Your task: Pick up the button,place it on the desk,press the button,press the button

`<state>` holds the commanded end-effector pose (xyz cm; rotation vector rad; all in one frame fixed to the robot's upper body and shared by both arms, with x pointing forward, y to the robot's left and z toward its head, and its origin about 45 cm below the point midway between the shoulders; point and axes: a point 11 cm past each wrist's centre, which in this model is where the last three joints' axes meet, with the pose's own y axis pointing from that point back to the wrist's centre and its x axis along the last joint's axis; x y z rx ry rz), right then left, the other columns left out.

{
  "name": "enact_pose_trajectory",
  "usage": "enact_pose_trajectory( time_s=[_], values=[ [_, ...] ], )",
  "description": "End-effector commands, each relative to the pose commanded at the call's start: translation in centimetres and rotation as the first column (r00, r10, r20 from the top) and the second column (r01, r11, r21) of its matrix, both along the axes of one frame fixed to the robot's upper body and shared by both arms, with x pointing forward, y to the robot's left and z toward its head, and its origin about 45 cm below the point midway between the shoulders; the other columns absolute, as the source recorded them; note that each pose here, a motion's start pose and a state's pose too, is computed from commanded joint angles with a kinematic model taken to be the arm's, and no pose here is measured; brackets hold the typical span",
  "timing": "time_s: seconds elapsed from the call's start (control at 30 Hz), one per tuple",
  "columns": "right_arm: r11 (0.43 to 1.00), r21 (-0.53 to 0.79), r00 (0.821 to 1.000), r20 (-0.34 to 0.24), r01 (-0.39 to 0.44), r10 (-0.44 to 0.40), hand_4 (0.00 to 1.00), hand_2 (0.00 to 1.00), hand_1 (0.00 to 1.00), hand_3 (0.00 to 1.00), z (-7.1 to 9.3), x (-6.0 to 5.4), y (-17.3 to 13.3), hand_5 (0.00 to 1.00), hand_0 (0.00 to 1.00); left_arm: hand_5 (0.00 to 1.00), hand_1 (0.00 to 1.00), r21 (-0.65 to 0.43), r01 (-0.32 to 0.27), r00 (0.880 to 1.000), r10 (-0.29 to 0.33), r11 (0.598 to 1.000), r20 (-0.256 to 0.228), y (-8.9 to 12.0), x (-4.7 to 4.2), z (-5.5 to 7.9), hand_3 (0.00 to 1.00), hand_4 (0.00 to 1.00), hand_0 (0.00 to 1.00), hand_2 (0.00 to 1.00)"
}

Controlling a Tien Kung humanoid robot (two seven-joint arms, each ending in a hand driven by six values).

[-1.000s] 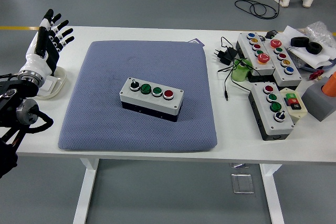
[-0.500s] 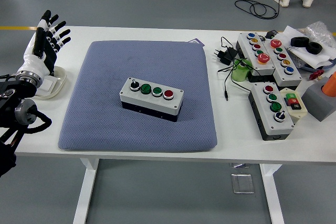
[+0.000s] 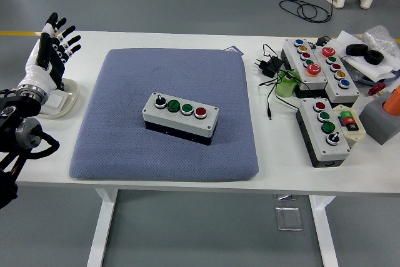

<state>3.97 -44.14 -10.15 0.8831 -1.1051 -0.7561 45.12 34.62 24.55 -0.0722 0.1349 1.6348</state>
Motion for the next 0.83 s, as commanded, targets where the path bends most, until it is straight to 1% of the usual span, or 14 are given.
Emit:
enact_pose_trajectory(
  time_s=[0.27, 0.83],
  values=[
    [1.000, 0.001, 1.000, -0.002, 0.000, 0.000, 0.298, 0.617, 0.464, 0.562, -0.02, -0.07, 0.04, 0.221, 0.642, 0.998, 0.890, 0.001, -0.002, 1.000, 0.002, 1.000, -0.002, 0.04, 0.01, -0.08, 0.971, 0.689, 0.883, 0.944],
    [1.000, 0.002, 1.000, -0.012, 0.001, -0.001, 0.300, 0.618, 0.464, 0.562, -0.08, -0.59, 0.06, 0.223, 0.641, 0.998, 0.892, 0.006, -0.013, 1.000, 0.013, 1.000, -0.013, 0.39, -0.18, -0.57, 0.972, 0.688, 0.882, 0.945]
  ],
)
